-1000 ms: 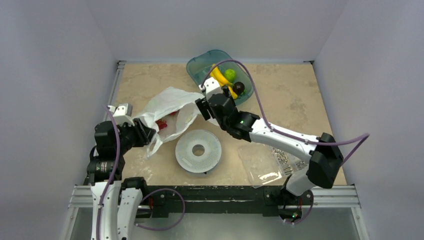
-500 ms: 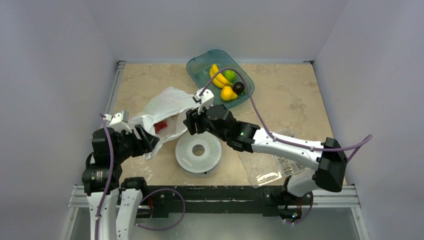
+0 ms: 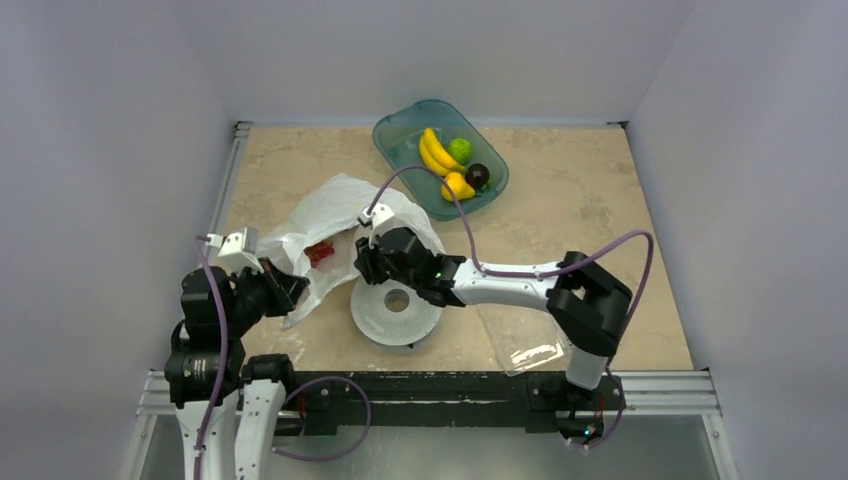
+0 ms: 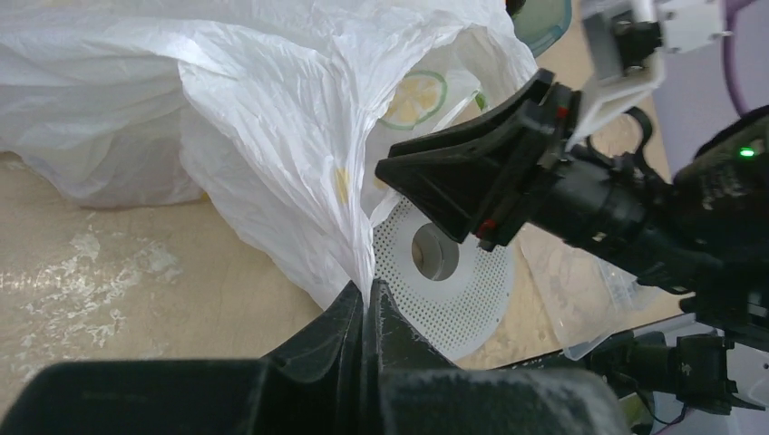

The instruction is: Take the fake fruits out of the plastic bag

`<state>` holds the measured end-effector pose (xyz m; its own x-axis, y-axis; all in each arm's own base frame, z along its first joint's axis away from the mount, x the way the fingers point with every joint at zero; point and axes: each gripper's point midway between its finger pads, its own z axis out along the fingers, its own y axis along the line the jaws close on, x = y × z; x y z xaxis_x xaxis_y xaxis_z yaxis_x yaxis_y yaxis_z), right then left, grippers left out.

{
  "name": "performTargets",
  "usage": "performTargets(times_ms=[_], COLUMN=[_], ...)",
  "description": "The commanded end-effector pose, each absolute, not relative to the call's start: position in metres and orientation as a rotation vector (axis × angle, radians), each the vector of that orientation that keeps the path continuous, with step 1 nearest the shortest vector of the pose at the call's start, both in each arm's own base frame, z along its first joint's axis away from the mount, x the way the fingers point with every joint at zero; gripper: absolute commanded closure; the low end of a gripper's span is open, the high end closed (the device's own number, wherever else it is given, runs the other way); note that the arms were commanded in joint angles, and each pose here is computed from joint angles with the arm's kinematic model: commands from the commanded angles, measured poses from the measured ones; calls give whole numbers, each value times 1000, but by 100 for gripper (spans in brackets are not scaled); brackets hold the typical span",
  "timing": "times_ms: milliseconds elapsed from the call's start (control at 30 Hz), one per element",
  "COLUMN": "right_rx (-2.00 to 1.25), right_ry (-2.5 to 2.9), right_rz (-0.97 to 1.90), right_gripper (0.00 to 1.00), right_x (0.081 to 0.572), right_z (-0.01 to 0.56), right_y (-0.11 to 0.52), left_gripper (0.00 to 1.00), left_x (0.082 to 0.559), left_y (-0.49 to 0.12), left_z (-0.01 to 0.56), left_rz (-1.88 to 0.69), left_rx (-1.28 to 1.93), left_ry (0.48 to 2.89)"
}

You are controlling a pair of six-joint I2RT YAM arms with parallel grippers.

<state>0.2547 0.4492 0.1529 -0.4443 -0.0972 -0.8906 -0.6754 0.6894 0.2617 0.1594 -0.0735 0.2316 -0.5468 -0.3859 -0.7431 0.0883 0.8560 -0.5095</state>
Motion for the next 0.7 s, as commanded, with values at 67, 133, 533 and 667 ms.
performTargets(times_ms=[67, 133, 533, 667], right_rx=[-503, -490, -412, -429], right_ry=[1867, 1879, 2018, 1943], right_rz=[662, 586, 568, 687], right_gripper=[74, 74, 77, 75], right_x=[286, 293, 300, 295], right_z=[161, 145, 105, 139], right_y=[455, 439, 389, 407], left_gripper=[100, 100, 100, 100], left_x=[160, 156, 149, 150], left_y=[-70, -66, -64, -70], left_z=[247, 250, 255, 255], left_rz=[-586, -563, -548, -579], left_rx=[-190, -203, -202, -169], left_ry=[1950, 1916, 1858, 1863])
